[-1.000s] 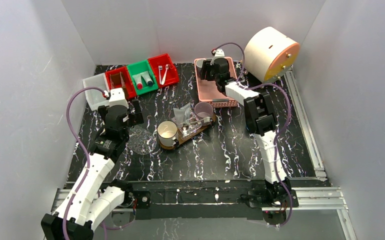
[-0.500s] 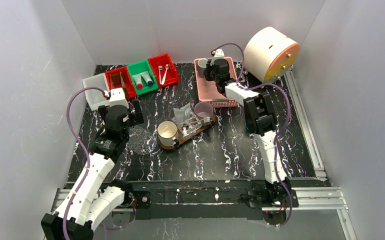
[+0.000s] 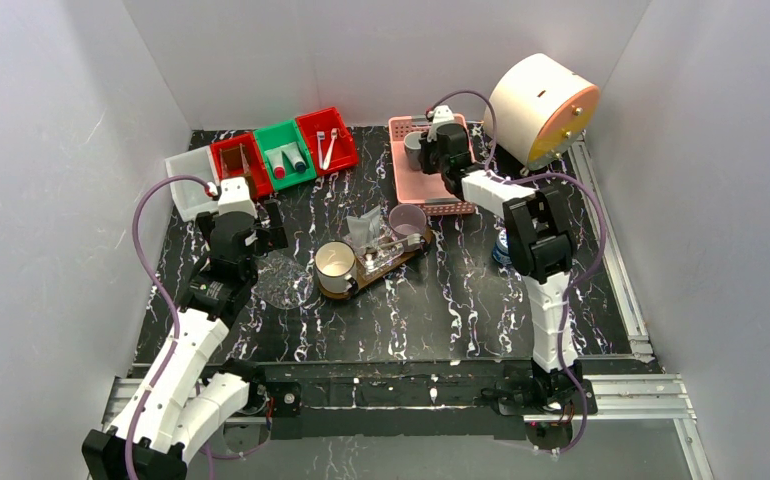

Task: Prepare toiletry sets of a toothbrush and toothpaste on the tray
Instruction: Pick up the cup from the storage box.

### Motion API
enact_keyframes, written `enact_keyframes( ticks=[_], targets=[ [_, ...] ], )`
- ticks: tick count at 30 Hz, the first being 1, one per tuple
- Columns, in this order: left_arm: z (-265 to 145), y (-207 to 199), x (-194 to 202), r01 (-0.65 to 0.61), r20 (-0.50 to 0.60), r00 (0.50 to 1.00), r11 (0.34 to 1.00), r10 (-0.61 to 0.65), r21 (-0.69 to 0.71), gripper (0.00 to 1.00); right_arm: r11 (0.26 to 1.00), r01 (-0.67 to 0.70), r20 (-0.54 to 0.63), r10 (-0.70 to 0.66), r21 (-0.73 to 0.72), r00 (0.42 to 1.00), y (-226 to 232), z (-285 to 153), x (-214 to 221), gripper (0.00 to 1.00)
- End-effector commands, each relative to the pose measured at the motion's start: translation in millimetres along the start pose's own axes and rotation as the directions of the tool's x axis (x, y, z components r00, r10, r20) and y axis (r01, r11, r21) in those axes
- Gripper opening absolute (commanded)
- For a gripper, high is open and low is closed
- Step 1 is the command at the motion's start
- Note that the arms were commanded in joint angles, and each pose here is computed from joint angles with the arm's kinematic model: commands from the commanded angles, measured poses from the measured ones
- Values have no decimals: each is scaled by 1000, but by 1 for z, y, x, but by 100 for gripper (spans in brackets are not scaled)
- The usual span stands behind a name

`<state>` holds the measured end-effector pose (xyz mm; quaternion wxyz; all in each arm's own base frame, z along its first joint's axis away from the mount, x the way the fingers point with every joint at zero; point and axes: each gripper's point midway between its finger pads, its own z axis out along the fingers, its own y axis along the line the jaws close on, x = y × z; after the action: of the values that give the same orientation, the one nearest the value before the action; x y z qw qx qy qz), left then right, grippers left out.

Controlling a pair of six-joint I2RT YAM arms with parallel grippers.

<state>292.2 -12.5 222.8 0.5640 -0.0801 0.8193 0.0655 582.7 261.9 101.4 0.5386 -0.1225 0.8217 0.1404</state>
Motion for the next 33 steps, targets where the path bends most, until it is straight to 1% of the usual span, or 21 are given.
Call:
enact_keyframes(
  ticks=[1, 5, 10, 13, 20, 24, 33],
  targets=[
    [-2, 1, -3, 5, 22, 1000, 1000, -5, 2, 98, 999, 42, 33, -42, 15, 999, -2, -24, -26, 10],
    [-2, 2, -3, 6, 23, 1000, 1000, -6, -4, 98, 999, 37, -11, -36, 28, 999, -6, -29, -8, 12],
    [-2, 1, -3, 6, 24, 1000, 1000, -6, -2, 98, 999, 24, -12, -24, 33, 1000, -6, -29, -2, 23],
    [-2, 2, -3, 6, 23, 1000, 1000, -5, -5, 98, 999, 25, -11, -25, 41, 1000, -8, -26, -2, 27],
    [-1, 2, -2, 4, 23, 1000, 1000, -4, -7, 98, 998, 31, -17, -30, 51, 999, -10, -17, 1, 30],
    [-1, 1, -1, 3, 20, 1000, 1000, -3, -6, 98, 998, 31, -17, -31, 47, 999, -10, -13, 1, 34],
    [0, 2, -1, 2, 20, 1000, 1000, -2, -9, 98, 998, 46, -35, -45, 38, 998, -9, -8, 8, 36]
  ],
)
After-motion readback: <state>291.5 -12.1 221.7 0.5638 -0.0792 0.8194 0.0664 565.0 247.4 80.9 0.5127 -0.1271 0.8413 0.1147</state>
